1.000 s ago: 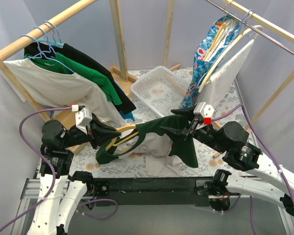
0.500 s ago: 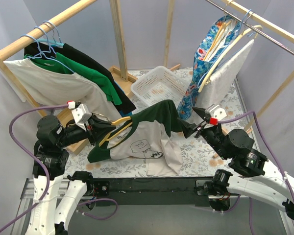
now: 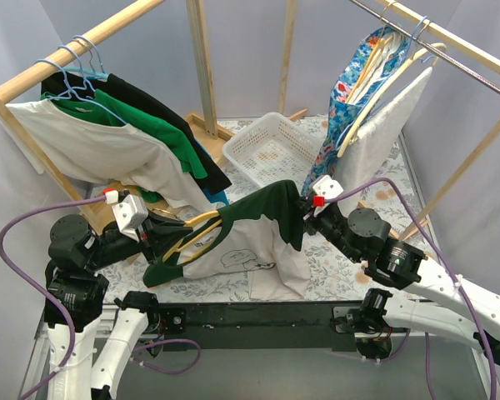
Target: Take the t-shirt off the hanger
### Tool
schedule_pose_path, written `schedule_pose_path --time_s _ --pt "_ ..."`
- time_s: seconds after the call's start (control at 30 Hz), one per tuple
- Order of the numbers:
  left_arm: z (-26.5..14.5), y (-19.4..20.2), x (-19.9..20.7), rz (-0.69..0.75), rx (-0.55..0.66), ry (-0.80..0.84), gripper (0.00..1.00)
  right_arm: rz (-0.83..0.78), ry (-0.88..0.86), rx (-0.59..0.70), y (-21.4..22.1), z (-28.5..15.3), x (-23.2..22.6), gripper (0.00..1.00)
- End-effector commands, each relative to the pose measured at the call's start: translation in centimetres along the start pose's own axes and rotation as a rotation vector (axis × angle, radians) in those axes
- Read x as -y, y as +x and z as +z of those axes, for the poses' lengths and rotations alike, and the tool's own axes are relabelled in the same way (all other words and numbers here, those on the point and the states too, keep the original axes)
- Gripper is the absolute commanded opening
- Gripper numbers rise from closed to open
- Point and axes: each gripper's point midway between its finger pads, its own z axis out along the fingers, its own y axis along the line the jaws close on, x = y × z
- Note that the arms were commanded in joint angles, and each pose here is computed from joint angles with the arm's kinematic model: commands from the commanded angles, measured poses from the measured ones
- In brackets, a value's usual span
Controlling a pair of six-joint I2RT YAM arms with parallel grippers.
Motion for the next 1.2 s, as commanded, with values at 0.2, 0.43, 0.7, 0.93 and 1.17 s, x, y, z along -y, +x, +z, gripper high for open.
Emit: schedule_pose_path --time_s 0.2,0.43,0.7,0.93,1.17 --pt "-0.1 2.4 0.4 -0.074 -0.016 0.001 0.0 0.187 0.449 0.133 -1.7 -2.9 7.7 0.01" --pt "-0.1 3.7 1.7 -0.103 -0.031 0.085 0.0 0.341 0.786 0.195 -0.3 -7.8 12.9 0.01" --pt "-0.5 3.6 3.7 -0.073 -0.039 0.185 0.0 0.496 0.999 0.261 1.1 -13.0 16.0 0.01" --pt "-1.1 3.3 5.4 -0.034 -0.034 0.269 0.0 0.543 0.971 0.304 0.4 -14.6 16.5 0.01" --pt "0.1 2.2 1.8 -0.033 -0.031 0.111 0.0 0.245 0.451 0.149 -3.5 -6.5 9.2 0.57"
